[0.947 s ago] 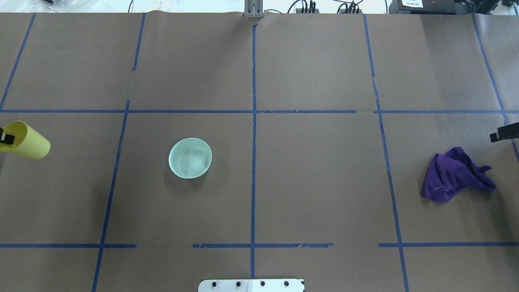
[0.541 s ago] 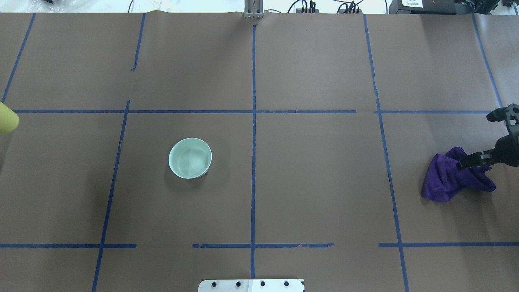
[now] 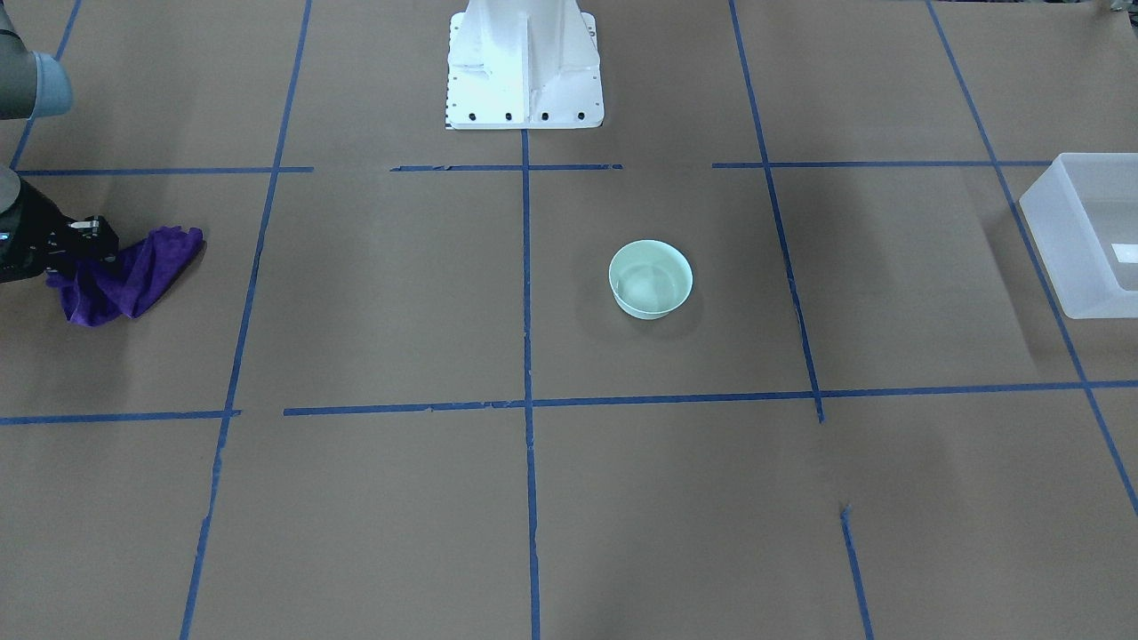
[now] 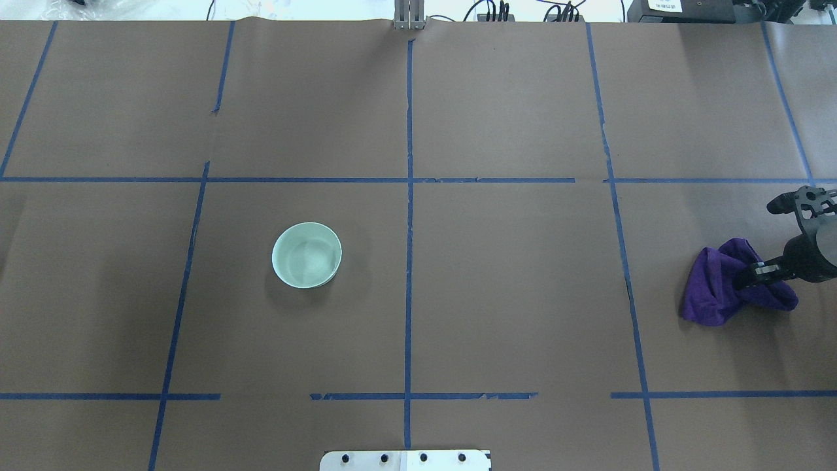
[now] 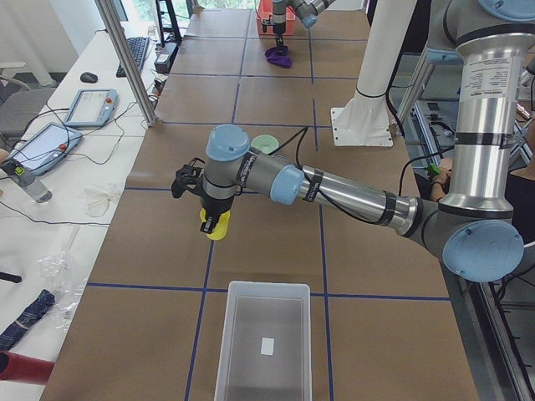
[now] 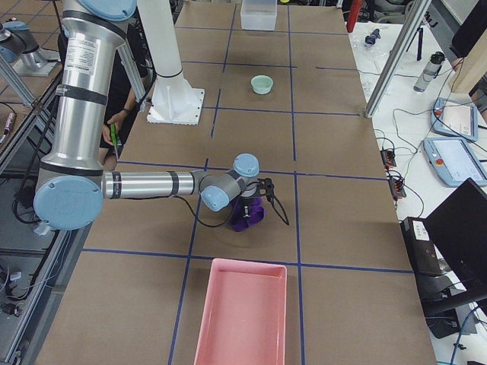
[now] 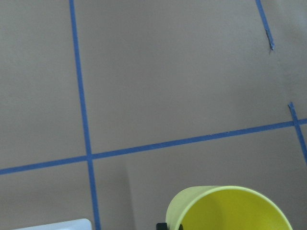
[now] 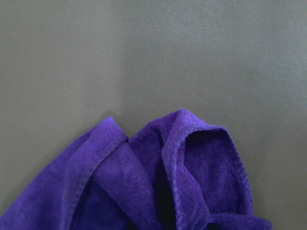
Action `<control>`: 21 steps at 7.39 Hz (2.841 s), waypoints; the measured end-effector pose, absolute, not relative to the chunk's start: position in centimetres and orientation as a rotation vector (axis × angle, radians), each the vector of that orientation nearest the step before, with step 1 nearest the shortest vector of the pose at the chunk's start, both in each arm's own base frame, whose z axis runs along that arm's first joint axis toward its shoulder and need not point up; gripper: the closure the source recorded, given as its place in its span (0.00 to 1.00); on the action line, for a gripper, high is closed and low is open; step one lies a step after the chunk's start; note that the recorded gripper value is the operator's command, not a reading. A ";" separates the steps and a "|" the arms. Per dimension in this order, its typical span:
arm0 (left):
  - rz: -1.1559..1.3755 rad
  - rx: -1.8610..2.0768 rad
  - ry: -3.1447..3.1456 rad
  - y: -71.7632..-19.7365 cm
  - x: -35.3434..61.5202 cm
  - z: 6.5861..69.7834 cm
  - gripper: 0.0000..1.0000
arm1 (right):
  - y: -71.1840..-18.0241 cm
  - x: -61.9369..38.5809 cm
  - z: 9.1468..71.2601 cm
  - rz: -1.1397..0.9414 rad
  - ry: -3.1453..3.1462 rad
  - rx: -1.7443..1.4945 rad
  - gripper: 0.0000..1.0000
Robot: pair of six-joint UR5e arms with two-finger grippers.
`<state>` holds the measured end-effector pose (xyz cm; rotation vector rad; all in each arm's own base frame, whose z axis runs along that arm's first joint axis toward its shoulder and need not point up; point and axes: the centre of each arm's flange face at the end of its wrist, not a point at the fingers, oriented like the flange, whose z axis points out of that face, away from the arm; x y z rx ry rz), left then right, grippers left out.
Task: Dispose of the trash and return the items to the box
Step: 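Lift the yellow cup with left gripper while right gripper grasps purple cloth, then drop the cup into the clear bin and the cloth into the pink bin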
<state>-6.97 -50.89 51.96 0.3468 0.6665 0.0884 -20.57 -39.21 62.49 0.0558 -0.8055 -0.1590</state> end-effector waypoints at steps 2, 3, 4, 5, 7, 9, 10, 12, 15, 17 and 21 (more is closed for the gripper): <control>0.097 0.344 0.603 -51.9 -11.6 55.5 1.00 | -39.2 -20.5 61.8 -0.161 -0.816 0.063 1.00; 0.106 0.327 0.583 -52.2 -13.9 58.2 1.00 | -39.4 -20.0 60.5 -0.159 -0.838 0.071 1.00; 0.116 0.307 0.573 -52.3 -15.5 60.6 1.00 | -39.6 -18.8 58.9 -0.145 -0.873 0.079 1.00; 0.132 0.287 0.570 -51.7 -16.6 62.9 1.00 | -39.7 -17.1 57.0 -0.125 -0.903 0.098 1.00; 0.164 0.237 0.578 -48.3 -16.9 67.3 1.00 | -39.8 -12.8 51.7 -0.051 -0.925 0.129 1.00; 0.164 0.206 0.592 -43.9 -15.9 71.0 1.00 | -39.3 -8.4 45.4 0.041 -0.917 0.158 1.00; 0.181 0.194 0.602 -42.7 -14.7 72.1 1.00 | -39.1 -6.8 43.5 0.069 -0.914 0.176 1.00; 0.247 0.145 0.681 -42.7 -8.9 73.1 1.00 | -39.3 -3.9 41.7 0.102 -0.910 0.236 1.00; 0.318 0.126 0.752 -42.2 -3.9 76.6 1.00 | -39.2 0.1 42.2 0.092 -0.871 0.319 1.00; 0.333 0.127 0.766 -41.7 -3.2 78.2 0.37 | -38.9 2.1 42.8 0.079 -0.844 0.357 1.00; 0.328 0.145 0.786 -42.3 -2.3 77.1 0.00 | -38.4 6.4 44.3 -0.006 -0.744 0.418 1.00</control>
